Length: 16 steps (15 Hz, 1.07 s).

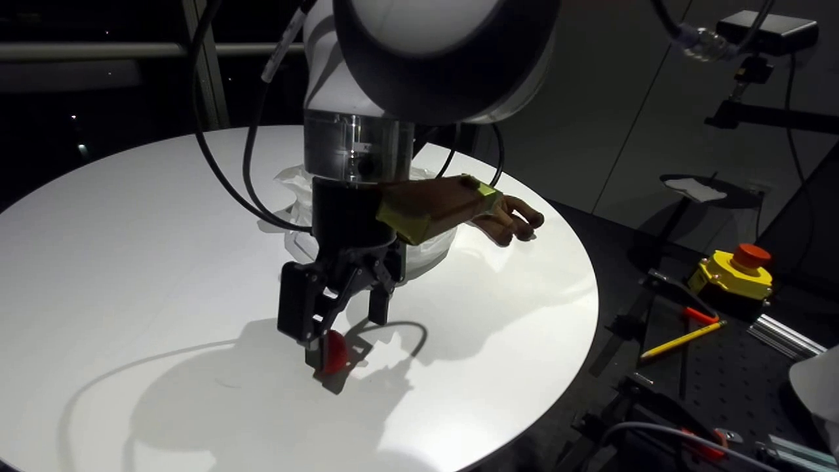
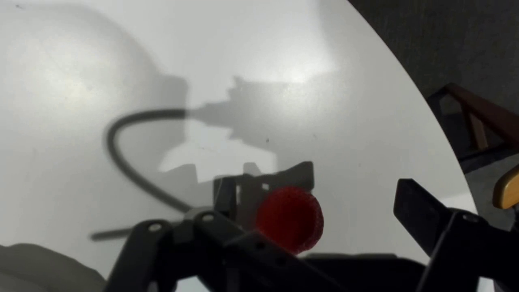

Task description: Put all the objects on the table into the plastic bag

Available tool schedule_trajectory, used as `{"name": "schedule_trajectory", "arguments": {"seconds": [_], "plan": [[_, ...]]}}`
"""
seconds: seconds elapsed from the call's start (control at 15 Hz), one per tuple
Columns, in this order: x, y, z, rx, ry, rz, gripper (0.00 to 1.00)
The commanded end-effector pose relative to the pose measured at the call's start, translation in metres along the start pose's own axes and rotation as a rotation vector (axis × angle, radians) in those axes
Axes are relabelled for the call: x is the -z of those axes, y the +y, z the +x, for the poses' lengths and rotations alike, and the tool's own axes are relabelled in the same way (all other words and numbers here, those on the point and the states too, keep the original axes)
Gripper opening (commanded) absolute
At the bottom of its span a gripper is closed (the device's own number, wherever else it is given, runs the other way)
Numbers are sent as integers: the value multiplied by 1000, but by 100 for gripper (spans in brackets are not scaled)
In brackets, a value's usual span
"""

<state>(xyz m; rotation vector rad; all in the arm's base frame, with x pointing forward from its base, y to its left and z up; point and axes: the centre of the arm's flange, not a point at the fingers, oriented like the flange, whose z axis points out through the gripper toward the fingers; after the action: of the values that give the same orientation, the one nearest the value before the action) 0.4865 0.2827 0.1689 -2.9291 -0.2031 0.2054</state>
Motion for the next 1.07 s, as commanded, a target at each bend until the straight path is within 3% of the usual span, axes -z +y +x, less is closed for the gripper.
{"name": "schedule_trajectory", "arguments": {"seconds": [0.0, 0.87, 0.93, 1.0], "plan": [[-14, -7, -8, 35, 41, -6, 100], [-42, -5, -4, 85, 232, -102, 100], [-44, -4, -2, 83, 241, -108, 94], [-43, -3, 0, 82, 249, -113, 74]]}}
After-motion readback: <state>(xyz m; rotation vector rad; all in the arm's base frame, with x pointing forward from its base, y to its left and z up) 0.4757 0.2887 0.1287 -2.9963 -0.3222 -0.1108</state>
